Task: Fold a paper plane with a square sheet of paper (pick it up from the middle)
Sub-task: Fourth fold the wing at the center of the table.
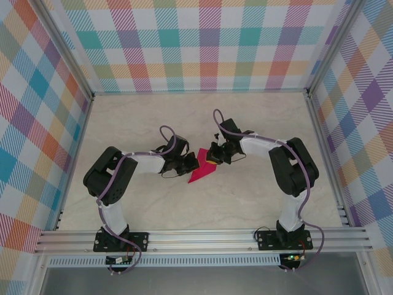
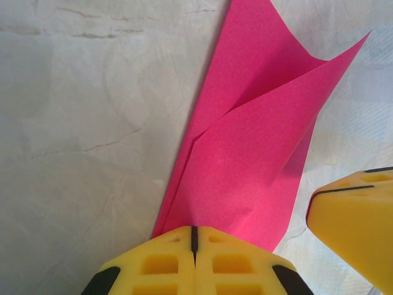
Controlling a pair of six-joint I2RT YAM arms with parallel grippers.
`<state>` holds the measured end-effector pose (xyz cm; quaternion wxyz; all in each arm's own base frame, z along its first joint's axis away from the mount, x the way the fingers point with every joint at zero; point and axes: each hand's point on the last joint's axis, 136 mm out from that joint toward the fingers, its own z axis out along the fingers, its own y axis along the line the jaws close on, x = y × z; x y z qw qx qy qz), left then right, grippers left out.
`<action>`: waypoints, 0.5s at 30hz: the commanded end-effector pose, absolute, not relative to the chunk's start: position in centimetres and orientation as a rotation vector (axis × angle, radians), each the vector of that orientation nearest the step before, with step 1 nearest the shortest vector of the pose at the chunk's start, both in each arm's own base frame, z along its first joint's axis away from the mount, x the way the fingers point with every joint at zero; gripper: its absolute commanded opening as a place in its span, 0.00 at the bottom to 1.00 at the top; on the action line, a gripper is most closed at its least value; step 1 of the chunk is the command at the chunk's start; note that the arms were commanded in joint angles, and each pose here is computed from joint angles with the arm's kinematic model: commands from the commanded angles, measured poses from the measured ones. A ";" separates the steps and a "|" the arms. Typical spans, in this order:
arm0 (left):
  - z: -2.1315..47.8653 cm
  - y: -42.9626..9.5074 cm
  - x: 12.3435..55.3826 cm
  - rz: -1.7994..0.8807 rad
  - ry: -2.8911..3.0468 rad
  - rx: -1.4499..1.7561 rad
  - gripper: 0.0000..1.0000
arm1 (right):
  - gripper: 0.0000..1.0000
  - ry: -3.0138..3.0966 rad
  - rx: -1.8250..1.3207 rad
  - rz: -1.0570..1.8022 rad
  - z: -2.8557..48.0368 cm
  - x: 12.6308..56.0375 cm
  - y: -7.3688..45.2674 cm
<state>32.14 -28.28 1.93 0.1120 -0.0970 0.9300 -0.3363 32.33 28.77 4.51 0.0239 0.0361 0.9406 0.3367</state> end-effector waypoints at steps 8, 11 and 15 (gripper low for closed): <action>-2.9 -24.9 29.8 -0.744 2.887 -0.381 0.00 | 0.05 2.923 -0.005 1.172 3.1 31.3 31.1; -3.0 -24.8 29.7 -0.743 2.889 -0.392 0.00 | 0.05 2.936 -0.023 1.180 2.8 31.1 31.3; -3.1 -24.7 29.7 -0.741 2.891 -0.393 0.00 | 0.05 2.945 -0.022 1.182 2.4 31.0 31.3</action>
